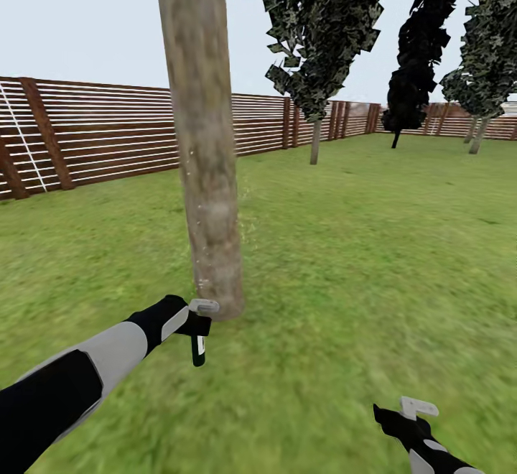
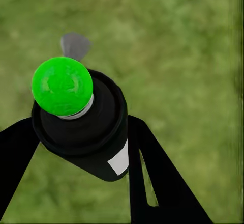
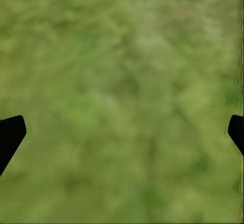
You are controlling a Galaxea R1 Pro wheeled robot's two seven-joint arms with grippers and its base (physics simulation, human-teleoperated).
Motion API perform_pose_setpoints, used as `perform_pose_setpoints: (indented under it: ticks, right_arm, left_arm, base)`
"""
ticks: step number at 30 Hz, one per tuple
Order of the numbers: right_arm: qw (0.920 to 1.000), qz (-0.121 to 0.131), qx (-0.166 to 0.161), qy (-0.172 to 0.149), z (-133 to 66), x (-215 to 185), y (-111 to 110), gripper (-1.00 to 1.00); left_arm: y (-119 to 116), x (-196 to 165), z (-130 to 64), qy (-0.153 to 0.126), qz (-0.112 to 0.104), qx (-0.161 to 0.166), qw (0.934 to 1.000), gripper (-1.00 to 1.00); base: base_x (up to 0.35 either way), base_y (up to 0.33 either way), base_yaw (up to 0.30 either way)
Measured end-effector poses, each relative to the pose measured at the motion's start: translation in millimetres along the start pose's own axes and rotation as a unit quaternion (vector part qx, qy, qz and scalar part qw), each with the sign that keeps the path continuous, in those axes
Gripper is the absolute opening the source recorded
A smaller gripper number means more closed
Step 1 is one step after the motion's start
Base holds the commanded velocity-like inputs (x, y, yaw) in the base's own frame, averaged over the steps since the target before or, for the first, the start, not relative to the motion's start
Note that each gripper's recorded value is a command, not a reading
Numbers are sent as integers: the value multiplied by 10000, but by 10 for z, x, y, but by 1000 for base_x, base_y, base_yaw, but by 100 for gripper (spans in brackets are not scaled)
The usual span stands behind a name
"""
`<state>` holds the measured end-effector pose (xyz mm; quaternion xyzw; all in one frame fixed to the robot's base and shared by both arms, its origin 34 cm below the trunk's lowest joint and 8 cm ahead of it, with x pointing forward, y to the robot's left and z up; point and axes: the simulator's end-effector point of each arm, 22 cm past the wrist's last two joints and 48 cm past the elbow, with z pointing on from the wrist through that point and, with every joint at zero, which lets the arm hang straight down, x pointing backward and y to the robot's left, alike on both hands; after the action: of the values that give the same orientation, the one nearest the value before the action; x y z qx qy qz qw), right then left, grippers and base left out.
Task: In the garden, pick up the pesticide atomizer on the floor and spray pesticide onto both trees until each tree trunk is fully covered.
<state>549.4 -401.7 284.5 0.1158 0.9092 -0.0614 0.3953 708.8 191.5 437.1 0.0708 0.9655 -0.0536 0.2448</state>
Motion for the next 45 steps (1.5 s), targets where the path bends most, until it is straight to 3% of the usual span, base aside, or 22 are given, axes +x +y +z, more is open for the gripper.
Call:
perform_pose_setpoints:
  ticks: [25, 28, 39, 42, 45]
  right_arm:
    - [10000, -1, -1, 0, 1, 0, 2, 100]
    - [10000, 2, 0, 0, 2, -1, 2, 100]
    - [10000, 6, 19, -3, 2, -6, -27, 100]
    - [10000, 7, 18, -9, 1, -11, -26, 100]
    - [10000, 7, 17, -9, 0, -8, -24, 100]
  left_arm:
    - [-3, -1, 2, -4, 3, 1, 10000, -100]
    - [1, 141, 58, 98, -11, 0, 10000, -100]
    - [34, 178, 61, 147, -25, -24, 9999, -100]
    - [82, -97, -87, 77, 15, -86, 9999, -100]
    - [90, -594, -398, -27, 58, -126, 9999, -100]
  base:
    - [80, -322, 181]
    - [0, -298, 197]
    - [-54, -18, 7]
    - [-13, 0, 0]
    - [-2, 0, 0]
